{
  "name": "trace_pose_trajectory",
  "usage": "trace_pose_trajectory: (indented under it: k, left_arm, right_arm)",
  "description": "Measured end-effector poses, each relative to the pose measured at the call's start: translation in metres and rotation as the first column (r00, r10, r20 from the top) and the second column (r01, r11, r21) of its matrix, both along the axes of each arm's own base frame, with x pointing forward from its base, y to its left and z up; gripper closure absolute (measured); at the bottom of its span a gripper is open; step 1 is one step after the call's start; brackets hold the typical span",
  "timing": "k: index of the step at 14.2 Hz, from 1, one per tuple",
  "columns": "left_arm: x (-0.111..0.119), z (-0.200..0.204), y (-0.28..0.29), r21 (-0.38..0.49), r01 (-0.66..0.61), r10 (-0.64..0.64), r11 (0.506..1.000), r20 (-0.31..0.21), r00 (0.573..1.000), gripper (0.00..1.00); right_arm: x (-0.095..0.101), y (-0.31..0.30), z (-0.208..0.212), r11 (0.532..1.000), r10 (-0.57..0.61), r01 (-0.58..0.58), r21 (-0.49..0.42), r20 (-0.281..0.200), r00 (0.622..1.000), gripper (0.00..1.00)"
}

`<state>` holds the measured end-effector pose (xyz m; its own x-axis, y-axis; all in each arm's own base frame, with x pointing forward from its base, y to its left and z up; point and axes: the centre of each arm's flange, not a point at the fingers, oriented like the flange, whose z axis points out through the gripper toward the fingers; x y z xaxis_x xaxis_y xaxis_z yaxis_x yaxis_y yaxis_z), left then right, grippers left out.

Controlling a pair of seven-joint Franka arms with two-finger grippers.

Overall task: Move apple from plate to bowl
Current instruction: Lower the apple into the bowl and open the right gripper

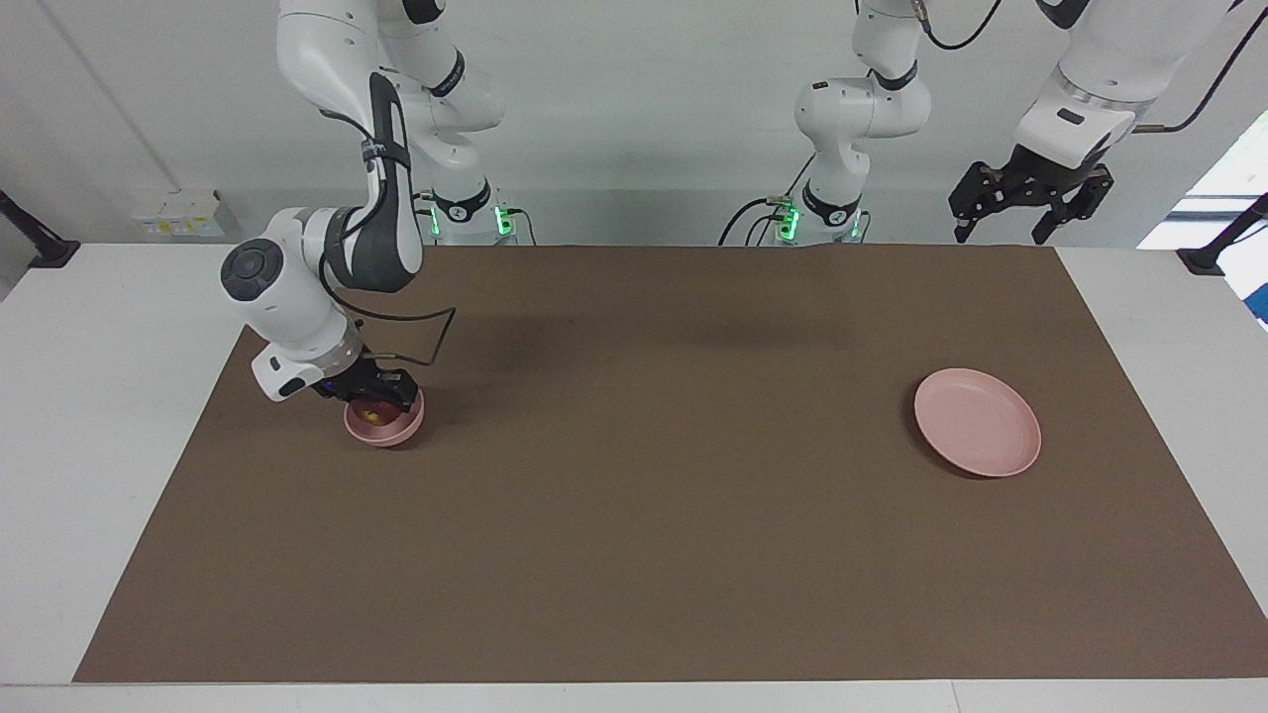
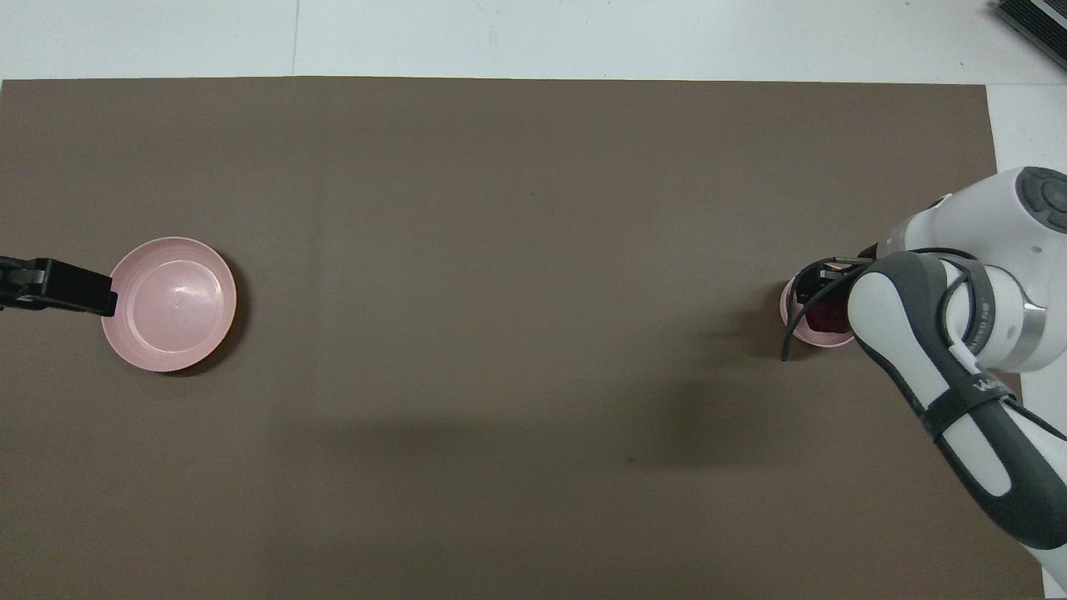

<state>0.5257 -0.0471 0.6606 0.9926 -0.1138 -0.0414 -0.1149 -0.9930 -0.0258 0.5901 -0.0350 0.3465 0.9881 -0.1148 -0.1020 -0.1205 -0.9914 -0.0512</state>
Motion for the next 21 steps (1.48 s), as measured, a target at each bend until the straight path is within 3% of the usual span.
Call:
trace_pose_trajectory:
  k: [21]
  left_arm:
    - [0.002,0.0,0.011,-0.037,-0.026,0.026,0.999,0.004,1.0,0.0]
  right_arm:
    - [0.002,-0.005,-0.026,1.0,-0.008,0.008,-0.007,-0.018,1.0,0.19]
